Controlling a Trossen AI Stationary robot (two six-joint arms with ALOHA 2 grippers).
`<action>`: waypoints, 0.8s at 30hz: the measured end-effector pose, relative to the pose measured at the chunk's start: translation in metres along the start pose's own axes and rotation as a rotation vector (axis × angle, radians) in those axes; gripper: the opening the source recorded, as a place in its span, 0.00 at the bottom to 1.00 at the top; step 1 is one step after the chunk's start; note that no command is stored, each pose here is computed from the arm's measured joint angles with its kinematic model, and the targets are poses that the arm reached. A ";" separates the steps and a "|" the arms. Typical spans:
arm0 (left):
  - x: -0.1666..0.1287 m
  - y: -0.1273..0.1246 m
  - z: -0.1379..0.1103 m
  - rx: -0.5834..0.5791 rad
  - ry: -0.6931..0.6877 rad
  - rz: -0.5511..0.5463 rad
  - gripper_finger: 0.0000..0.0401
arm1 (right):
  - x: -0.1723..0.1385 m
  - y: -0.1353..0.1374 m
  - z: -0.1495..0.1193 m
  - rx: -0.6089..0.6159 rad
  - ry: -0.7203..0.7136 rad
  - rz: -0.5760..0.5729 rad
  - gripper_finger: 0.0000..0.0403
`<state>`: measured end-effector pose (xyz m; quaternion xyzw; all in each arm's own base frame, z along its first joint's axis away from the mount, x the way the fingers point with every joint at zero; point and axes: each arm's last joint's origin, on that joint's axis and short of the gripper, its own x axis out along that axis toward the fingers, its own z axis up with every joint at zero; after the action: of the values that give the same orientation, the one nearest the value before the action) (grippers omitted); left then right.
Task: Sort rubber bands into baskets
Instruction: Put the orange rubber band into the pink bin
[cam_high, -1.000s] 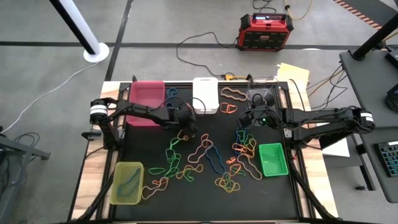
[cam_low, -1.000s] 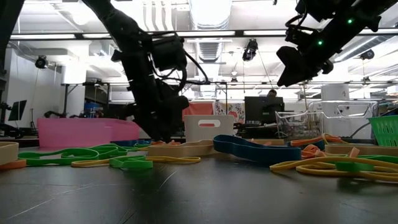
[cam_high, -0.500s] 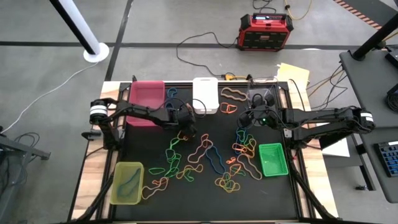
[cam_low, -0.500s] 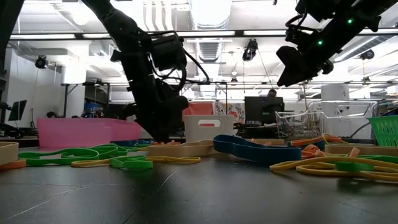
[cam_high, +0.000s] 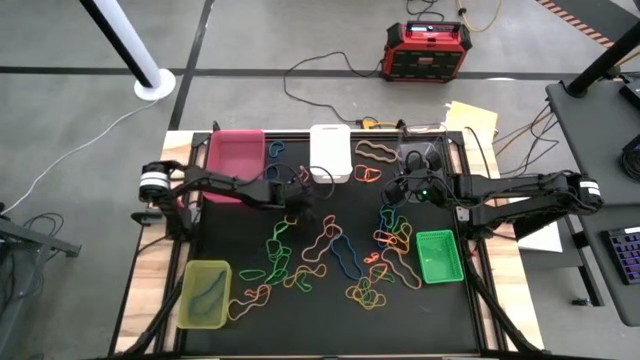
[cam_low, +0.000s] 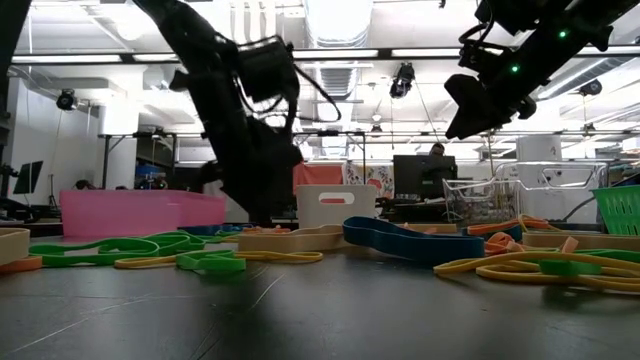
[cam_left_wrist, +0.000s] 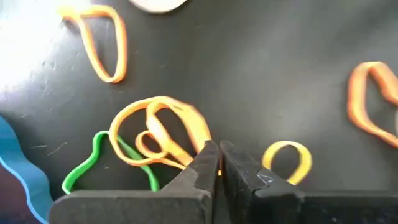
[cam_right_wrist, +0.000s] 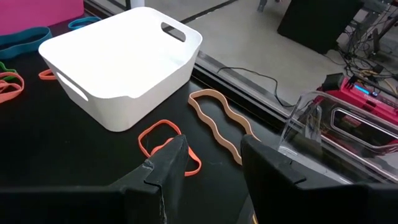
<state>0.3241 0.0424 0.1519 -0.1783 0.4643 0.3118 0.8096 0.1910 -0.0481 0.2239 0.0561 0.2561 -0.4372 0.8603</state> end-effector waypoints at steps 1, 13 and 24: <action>-0.004 -0.001 0.000 0.005 -0.009 -0.008 0.00 | 0.000 0.000 0.000 -0.001 0.000 0.000 0.36; -0.017 -0.001 0.007 -0.090 -0.048 -0.035 0.00 | 0.000 0.000 0.000 -0.002 0.000 0.000 0.36; 0.002 -0.004 0.006 -0.101 -0.029 0.046 0.19 | 0.000 0.001 0.000 0.002 0.008 0.022 0.36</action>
<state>0.3314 0.0442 0.1534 -0.2036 0.4400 0.3561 0.7988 0.1914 -0.0476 0.2237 0.0616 0.2584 -0.4276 0.8641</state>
